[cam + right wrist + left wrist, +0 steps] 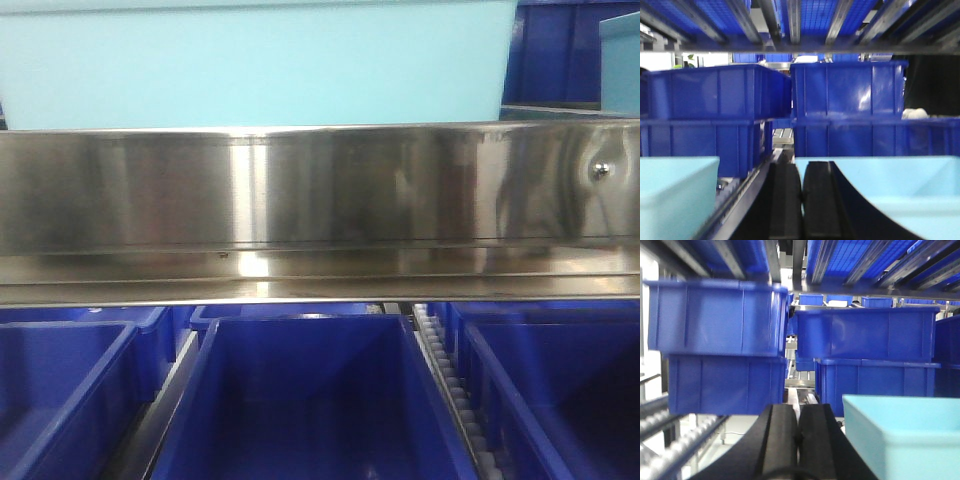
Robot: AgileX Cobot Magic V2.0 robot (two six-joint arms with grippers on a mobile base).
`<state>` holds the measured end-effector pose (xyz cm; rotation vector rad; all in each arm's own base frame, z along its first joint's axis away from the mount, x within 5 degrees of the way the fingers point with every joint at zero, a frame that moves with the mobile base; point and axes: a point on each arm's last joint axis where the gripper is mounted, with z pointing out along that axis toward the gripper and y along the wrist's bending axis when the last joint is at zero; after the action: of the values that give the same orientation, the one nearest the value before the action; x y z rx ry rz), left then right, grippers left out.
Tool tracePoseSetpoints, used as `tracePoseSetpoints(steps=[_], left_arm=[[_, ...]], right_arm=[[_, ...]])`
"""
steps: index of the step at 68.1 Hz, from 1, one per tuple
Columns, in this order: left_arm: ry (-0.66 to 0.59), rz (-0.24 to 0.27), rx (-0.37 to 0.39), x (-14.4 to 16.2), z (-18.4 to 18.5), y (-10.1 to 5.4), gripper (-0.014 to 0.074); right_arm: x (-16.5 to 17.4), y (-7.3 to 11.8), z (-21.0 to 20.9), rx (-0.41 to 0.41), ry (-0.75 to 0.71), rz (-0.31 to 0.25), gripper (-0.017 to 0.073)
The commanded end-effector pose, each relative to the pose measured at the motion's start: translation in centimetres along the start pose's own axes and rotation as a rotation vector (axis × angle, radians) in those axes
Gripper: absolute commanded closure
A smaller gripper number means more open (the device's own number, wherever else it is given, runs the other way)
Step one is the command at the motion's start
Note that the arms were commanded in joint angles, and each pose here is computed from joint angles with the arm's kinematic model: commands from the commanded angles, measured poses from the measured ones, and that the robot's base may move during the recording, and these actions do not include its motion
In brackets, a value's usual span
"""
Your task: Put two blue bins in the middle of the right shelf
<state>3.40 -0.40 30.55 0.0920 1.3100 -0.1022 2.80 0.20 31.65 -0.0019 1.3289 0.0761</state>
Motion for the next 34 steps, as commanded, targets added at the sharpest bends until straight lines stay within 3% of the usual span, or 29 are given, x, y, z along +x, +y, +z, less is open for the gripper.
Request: tracePoseSetpoints(steps=[1,8,13,21,34], left_arm=[[0.047,0.024,-0.013,-2.0,0.5,0.1,0.0434],[0.092,0.022,-0.018,-4.2,1.5,0.2,0.0255],[0.132,-0.011,-0.011,-5.0,2.7,0.1,0.0145],[0.207,-0.069,0.018,-6.2,4.8,-0.1,0.0052],[0.351,-0.077,0.132,-8.8,8.4,-1.3,0.0043]], right_arm=[[-1.3,0.1,0.7,-0.002,0.026,-0.003,0.0391],[-2.4,0.1,2.1,0.0,0.055,-0.003,0.0106],[-2.7,0.1,3.2,0.001,0.089,-0.002,-0.0017],[-3.6,0.1,5.3,0.006,0.134,-0.018,-0.0009],[-7.4,0.9,9.8,-0.05,0.248,-0.003,-0.0009]])
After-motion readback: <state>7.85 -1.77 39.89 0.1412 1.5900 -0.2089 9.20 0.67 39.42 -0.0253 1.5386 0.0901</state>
